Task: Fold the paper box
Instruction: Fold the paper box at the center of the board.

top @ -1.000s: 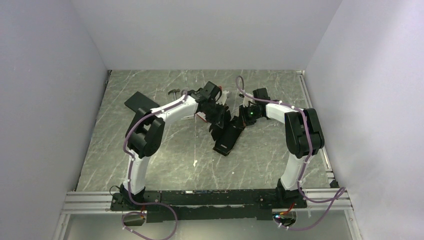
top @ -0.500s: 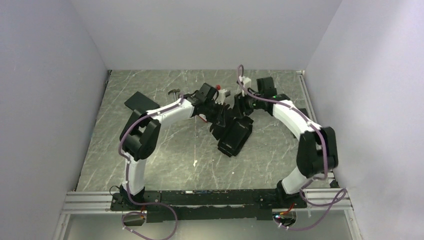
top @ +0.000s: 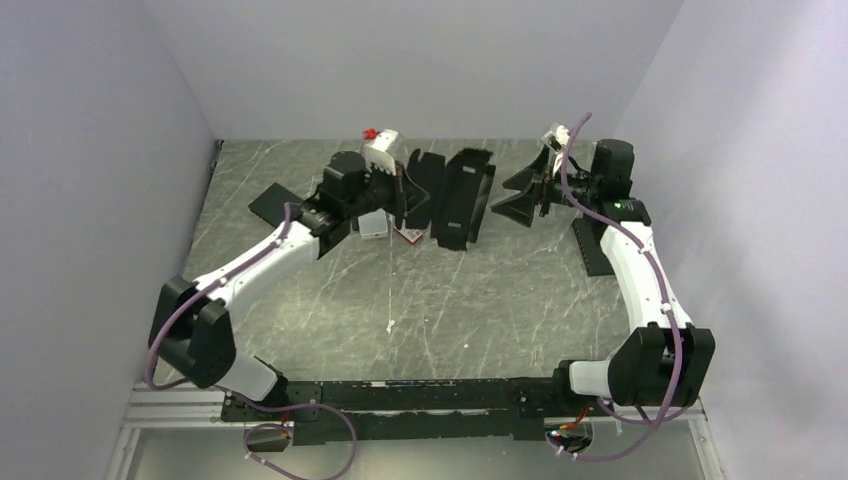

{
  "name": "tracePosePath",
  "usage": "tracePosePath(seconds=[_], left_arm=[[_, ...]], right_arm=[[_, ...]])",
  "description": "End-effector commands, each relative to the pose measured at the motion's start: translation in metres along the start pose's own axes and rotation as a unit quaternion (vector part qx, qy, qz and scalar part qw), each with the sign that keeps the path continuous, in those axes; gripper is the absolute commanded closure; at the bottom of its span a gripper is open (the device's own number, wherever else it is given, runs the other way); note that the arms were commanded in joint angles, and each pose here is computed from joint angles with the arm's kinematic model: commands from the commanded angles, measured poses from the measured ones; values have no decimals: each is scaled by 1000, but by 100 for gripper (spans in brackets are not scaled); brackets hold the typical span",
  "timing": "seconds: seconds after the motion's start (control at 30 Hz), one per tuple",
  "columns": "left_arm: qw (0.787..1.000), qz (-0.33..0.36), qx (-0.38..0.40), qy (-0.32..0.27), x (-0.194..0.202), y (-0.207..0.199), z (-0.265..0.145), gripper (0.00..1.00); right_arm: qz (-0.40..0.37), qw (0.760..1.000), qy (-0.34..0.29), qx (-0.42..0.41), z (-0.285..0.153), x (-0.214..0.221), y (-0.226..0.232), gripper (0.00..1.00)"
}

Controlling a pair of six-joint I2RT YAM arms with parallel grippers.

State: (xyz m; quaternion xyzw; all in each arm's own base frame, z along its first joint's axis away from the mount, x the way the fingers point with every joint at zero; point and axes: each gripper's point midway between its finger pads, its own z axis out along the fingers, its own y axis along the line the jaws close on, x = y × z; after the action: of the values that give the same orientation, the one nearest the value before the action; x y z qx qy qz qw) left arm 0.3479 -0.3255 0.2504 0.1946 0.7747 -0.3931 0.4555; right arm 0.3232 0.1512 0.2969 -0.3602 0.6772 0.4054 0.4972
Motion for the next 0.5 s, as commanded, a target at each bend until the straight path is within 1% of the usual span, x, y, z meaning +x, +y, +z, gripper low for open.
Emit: tracePosePath(seconds=[0.0,0.1,0.13,0.2,0.27,0.37,0.47], left_arm=[[991,7,42,-129,-65,-19,-31,100],[986,-1,48,-160,-75,-19,-47,100],[983,-1,58,-172,-79,-22,-52,100],[978,-6,79,-190,-83,-29,-59,100],[974,-9,111,-197,-86,-38,-60,100],[969,-13,150,-194,-88,-51,-59,100],[964,-12,181,-194,-88,-60,-61,100]], right_arm=[[36,994,-45,-88,-4,-11,30,14],[48,996,-55,-46,-17,-16,12,8],[61,996,-58,-37,-21,-16,7,1],[69,995,-69,-32,-22,-16,1,0],[99,991,-73,-49,-16,-12,4,0],[95,991,-76,-58,-8,-17,-3,0],[109,990,-67,-57,-2,-21,-14,0]])
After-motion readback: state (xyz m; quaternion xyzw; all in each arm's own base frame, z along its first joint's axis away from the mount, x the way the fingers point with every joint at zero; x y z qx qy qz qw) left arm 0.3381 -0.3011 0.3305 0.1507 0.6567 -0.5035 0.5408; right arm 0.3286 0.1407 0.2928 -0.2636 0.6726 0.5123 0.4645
